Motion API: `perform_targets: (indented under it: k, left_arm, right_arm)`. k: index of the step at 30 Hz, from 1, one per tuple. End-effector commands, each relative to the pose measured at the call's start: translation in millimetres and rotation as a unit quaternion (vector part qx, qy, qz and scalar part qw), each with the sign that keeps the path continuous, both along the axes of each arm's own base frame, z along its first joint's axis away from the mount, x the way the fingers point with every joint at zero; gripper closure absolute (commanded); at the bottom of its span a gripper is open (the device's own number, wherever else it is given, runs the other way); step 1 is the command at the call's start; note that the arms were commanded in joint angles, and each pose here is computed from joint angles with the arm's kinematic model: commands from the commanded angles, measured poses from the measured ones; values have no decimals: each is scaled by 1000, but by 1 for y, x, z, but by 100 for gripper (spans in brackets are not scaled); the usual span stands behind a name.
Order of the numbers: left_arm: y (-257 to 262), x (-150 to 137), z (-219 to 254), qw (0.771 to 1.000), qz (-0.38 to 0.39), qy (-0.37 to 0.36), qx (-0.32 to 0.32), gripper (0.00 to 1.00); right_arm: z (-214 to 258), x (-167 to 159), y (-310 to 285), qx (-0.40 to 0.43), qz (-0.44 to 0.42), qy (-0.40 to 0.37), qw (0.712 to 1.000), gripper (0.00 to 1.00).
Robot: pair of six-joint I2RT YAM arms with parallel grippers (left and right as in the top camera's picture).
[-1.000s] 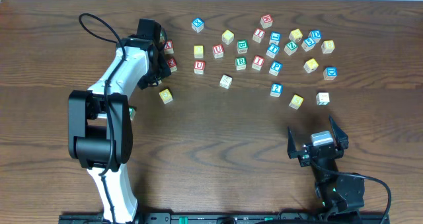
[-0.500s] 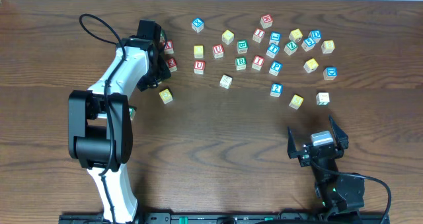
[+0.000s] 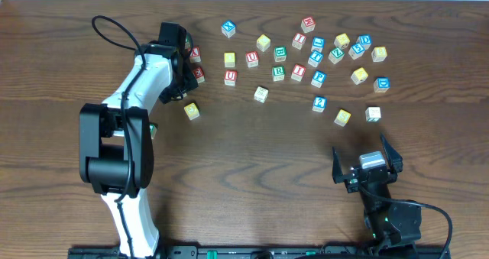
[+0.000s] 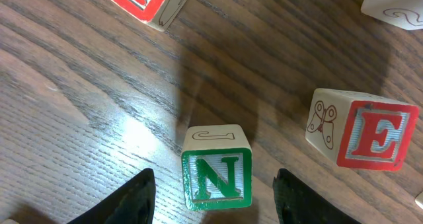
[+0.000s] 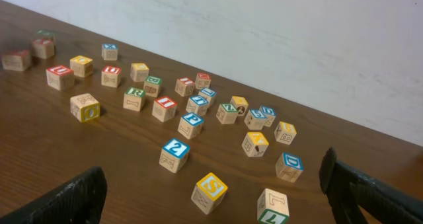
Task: Spell out NEURIPS
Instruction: 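Close the left gripper on the green N block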
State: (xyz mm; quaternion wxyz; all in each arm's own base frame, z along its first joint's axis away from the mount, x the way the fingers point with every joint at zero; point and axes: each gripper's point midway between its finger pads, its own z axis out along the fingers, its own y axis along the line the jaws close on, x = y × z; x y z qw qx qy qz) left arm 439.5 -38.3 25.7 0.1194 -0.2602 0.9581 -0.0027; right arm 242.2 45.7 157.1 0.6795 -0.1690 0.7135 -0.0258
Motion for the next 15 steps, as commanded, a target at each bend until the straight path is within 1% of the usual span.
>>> perform_targets:
  k: [1,15]
  left_arm:
    - [1,3,-5,1000,5,2,4,43]
    - [1,-1,-16,1000,4,16,5,43]
  right_arm:
    - [-1,1,-4,6,-11,2,1000,1]
    - [-1,1,-4,6,-11,2,1000,1]
